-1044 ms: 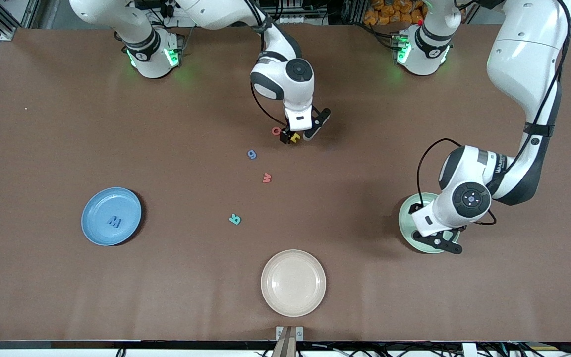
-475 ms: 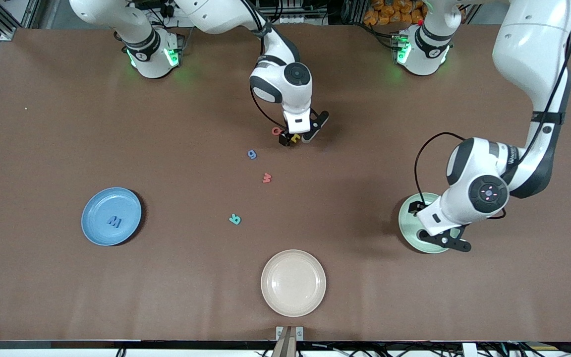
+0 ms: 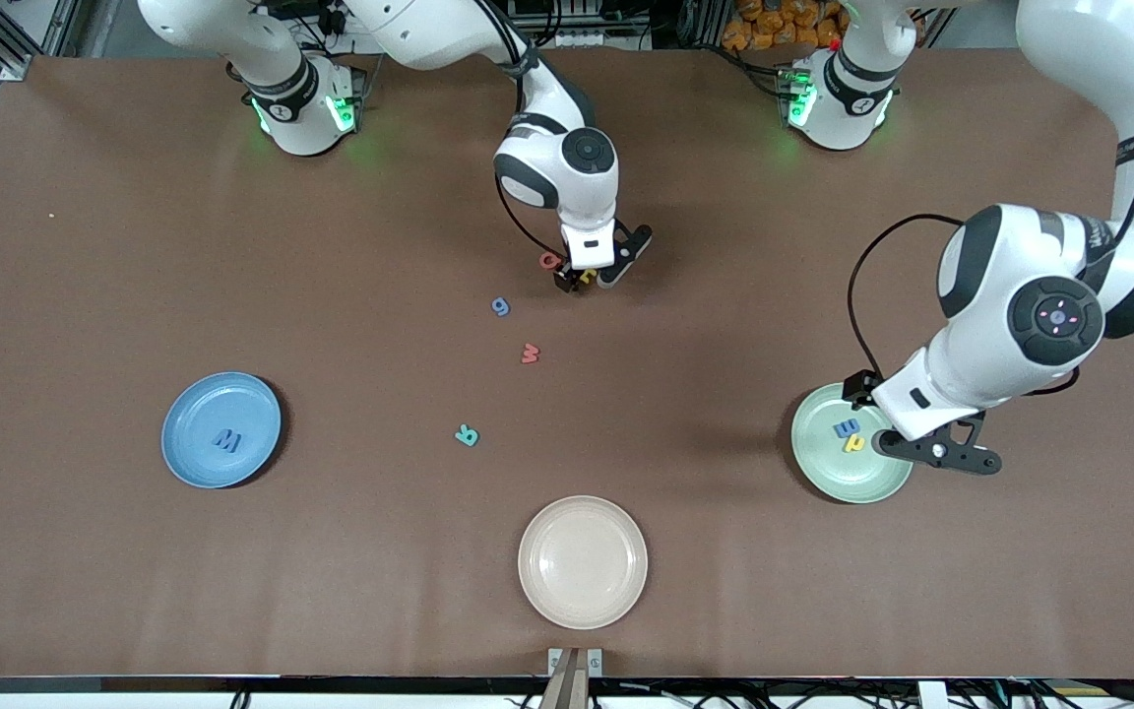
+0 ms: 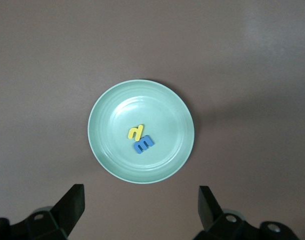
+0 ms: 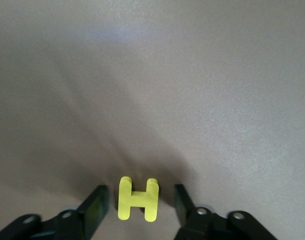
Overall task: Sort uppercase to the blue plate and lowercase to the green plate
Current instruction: 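Lower the right gripper onto the yellow H and grasp it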
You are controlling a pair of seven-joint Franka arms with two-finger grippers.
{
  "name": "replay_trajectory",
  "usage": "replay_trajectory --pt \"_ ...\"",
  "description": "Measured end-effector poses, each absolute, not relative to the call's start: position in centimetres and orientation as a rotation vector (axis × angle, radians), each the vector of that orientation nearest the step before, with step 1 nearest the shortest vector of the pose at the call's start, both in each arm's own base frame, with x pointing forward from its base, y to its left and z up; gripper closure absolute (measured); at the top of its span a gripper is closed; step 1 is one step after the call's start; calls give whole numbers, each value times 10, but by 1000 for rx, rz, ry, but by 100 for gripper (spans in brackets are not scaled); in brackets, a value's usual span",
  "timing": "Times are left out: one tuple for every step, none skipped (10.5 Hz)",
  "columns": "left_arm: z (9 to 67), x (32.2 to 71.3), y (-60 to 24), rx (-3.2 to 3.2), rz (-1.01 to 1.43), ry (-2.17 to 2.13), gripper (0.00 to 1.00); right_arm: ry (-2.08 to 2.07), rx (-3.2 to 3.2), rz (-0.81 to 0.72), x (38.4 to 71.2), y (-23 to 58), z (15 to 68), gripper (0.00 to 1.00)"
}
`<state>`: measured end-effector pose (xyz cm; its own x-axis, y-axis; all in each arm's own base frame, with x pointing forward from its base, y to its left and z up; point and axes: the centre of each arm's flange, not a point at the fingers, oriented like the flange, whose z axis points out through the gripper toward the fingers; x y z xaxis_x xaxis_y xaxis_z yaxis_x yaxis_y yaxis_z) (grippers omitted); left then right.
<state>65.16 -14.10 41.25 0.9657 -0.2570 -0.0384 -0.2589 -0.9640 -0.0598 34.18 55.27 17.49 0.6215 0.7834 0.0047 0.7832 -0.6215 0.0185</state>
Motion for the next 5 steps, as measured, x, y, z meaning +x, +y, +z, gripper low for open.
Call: replay_trajectory --pt "421 648 -147 -3066 39 402 0 1360 2817 22 342 553 176 56" --pt "428 645 -152 -3080 32 397 0 1359 2817 25 343 554 179 62" --pt "433 644 -153 -3088 28 393 0 1354 2819 24 344 553 180 66" --pt "436 643 -152 -3089 25 390 0 1340 2825 25 350 550 180 67" --pt "436 643 -151 -3089 25 389 0 1313 2832 18 359 543 181 67"
